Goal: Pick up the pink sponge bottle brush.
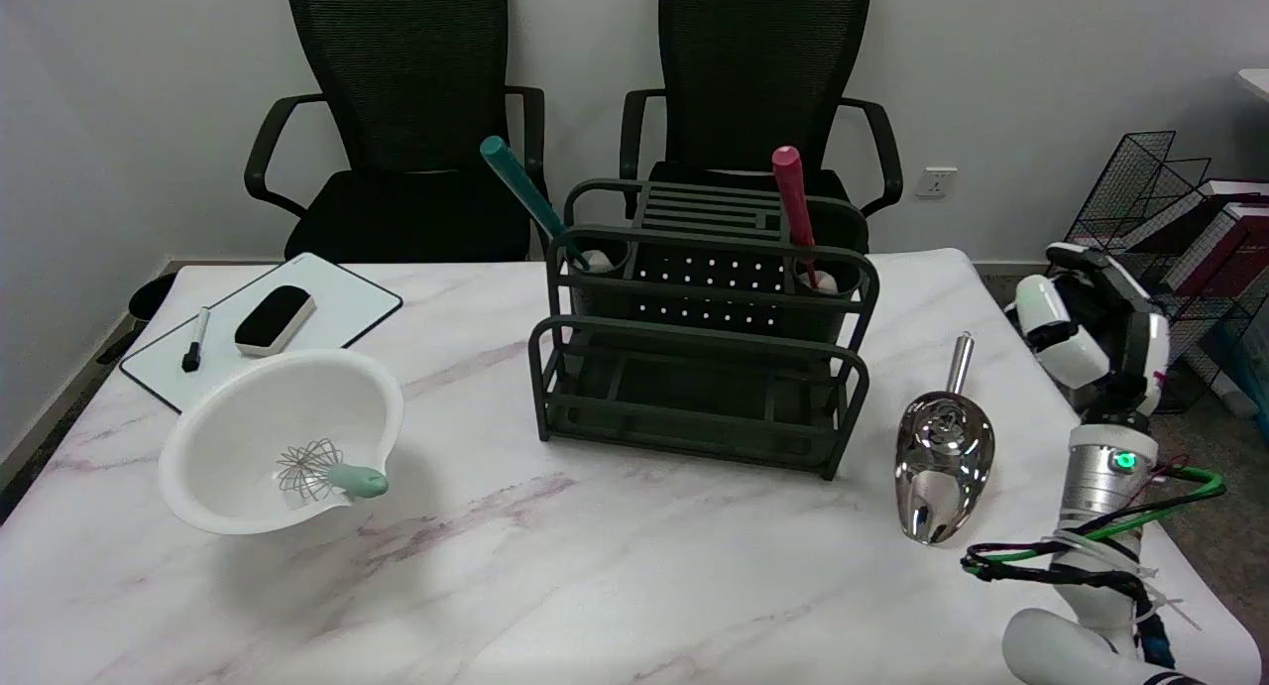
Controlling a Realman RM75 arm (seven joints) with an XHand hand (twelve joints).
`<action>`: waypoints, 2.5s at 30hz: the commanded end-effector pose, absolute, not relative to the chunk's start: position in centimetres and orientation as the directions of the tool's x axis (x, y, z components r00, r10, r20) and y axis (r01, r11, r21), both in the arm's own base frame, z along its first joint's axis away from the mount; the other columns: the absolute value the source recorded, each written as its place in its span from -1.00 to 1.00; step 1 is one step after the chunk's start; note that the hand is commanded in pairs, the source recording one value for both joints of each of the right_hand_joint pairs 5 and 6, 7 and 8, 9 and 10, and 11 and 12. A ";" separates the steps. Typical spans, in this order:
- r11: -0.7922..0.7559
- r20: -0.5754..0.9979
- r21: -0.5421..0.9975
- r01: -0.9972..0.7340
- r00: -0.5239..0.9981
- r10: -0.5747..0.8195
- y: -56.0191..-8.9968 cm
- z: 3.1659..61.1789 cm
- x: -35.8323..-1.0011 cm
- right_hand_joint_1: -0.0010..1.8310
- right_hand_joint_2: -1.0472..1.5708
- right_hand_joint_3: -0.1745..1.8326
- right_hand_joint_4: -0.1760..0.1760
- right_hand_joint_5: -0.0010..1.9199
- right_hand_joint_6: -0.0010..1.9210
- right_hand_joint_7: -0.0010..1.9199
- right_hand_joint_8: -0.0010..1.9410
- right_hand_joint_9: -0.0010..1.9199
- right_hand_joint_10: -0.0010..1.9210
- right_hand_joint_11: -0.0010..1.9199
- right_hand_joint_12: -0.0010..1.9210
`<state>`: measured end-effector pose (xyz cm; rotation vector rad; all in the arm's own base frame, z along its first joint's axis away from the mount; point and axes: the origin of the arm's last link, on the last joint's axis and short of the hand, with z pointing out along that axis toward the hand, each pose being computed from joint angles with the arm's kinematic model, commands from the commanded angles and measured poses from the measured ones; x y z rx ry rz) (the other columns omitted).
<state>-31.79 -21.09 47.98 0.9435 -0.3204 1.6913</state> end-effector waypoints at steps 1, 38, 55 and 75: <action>-0.352 0.801 0.185 -0.917 -0.067 0.595 -21.7 42.8 -33.1 0.07 0.05 0.08 0.00 -0.26 -0.27 -0.09 -0.10 -0.19 -0.19 -0.06 -0.06; -0.517 0.911 0.307 -0.799 0.091 0.401 -30.1 44.9 -18.8 0.27 -0.21 0.26 0.00 -0.46 -0.46 -0.43 -0.44 -0.44 -0.44 -0.38 -0.38; -0.474 0.947 0.283 -0.834 0.162 0.279 -36.6 42.6 -16.1 0.28 -0.28 0.28 0.00 -0.60 -0.60 -0.42 -0.43 -0.47 -0.47 -0.48 -0.48; -0.453 0.975 0.196 -0.869 0.125 0.183 -38.1 40.0 -16.5 0.25 -0.23 0.25 0.00 -0.64 -0.64 -0.37 -0.38 -0.42 -0.42 -0.41 -0.41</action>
